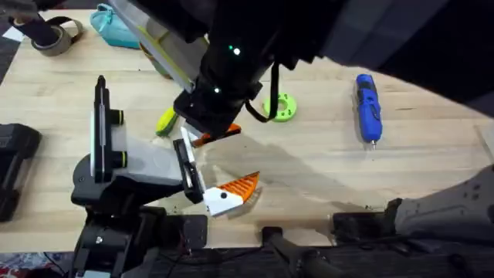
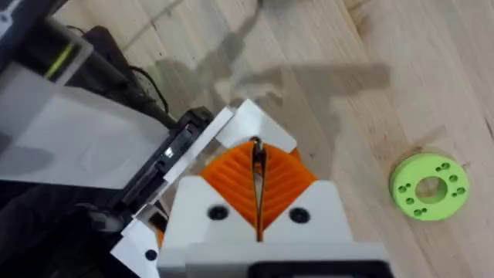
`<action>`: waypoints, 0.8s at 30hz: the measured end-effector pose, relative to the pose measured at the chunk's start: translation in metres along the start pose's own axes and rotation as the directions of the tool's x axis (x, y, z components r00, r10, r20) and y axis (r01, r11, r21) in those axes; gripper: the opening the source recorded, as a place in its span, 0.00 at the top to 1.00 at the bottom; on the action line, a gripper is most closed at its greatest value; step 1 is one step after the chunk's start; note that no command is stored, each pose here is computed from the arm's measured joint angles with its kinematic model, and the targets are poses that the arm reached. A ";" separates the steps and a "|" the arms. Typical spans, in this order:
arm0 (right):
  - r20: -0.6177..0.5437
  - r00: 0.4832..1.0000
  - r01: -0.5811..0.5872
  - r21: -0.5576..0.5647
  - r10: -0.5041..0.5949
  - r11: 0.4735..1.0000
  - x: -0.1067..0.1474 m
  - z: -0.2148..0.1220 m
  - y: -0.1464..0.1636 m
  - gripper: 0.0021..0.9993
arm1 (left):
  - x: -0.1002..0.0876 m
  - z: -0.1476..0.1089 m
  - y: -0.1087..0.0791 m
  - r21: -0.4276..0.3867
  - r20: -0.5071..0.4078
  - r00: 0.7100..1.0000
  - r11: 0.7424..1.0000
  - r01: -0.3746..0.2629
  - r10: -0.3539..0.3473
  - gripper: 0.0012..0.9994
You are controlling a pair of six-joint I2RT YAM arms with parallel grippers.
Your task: Pick up the gripper from the table and insert it into the empty holder that is missing its gripper. Then pick up a screw, insert it into the mounting hole, and use the screwdriver to tighten it. Finally, clean up the table by picking up the vegetable and placing it into the bucket.
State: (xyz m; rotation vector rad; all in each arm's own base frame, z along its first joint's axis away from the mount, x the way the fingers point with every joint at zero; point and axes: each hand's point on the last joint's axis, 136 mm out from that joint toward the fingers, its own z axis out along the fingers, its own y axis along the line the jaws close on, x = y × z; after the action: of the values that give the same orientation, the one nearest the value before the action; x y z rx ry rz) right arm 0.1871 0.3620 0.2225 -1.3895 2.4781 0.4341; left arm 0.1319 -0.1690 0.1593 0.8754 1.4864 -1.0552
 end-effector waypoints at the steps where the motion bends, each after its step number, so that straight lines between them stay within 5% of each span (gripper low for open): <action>1: 0.000 1.000 0.000 0.000 0.000 1.000 0.000 0.000 0.000 1.00 | 0.000 0.000 0.000 0.000 0.000 1.000 1.000 0.000 0.000 0.01; 24: -0.004 1.000 0.000 0.000 0.000 1.000 0.001 0.000 0.000 1.00 | 0.000 0.000 0.000 0.000 0.000 1.000 1.000 0.000 0.000 0.01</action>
State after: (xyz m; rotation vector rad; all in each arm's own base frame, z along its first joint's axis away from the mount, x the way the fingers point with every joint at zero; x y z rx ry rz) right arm 0.1866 0.3612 0.2221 -1.3913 2.4813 0.4318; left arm 0.1319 -0.1690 0.1593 0.8754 1.4864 -1.0552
